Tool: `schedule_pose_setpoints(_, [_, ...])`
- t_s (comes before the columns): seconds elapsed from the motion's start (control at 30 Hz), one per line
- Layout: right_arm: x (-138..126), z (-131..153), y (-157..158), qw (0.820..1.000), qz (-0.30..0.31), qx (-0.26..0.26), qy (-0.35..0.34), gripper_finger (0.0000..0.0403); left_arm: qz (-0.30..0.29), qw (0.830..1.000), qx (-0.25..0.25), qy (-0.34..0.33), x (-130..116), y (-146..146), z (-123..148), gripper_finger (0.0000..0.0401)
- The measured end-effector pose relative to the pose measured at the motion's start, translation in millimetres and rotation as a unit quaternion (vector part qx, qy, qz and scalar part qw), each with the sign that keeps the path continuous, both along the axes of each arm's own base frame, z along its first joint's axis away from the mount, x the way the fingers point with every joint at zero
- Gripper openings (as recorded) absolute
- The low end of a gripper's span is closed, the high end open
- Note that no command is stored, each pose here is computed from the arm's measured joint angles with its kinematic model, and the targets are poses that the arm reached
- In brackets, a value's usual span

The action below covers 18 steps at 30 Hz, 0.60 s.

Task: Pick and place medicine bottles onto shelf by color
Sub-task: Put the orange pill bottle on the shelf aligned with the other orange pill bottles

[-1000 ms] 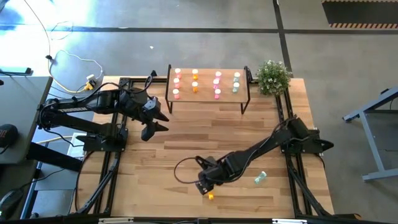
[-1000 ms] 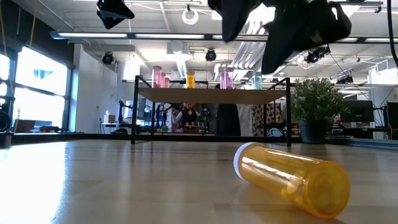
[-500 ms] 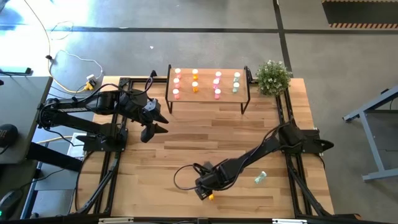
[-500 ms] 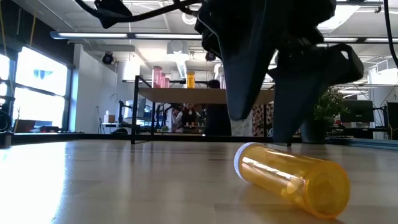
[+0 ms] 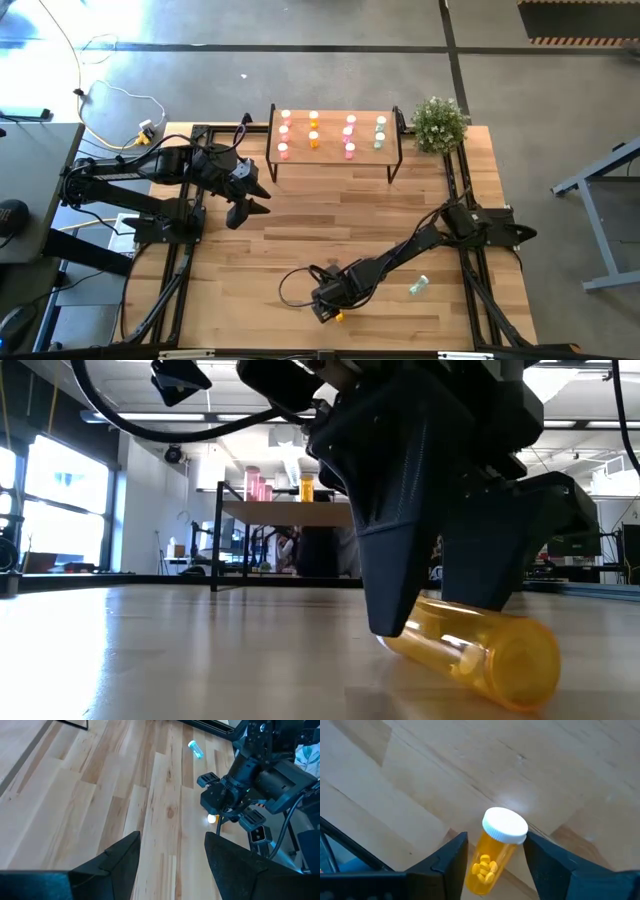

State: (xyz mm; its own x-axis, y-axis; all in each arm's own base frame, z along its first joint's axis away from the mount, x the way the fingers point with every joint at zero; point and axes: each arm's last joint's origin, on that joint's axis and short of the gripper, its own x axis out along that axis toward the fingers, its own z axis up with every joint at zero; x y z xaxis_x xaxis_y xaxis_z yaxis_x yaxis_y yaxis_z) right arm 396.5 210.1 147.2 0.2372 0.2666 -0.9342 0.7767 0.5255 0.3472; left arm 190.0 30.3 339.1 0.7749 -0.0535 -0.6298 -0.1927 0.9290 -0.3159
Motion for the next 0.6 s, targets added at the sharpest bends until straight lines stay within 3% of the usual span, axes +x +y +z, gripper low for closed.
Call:
schedule_pose_setpoints(0.33, [-1.9, -2.2, -1.9, 1.000, -0.006, -0.009, 0.008, 0.0098, -0.001, 1.000, 0.001, 0.000, 0.1, 0.0, -0.1, 0.0211])
schedule_pose_setpoints(0.6, [-1.1, -1.9, -2.2, 1.000, 0.003, -0.019, -0.003, 0.0087, -0.001, 1.000, 0.001, 0.000, 0.1, 0.0, -0.1, 0.0211])
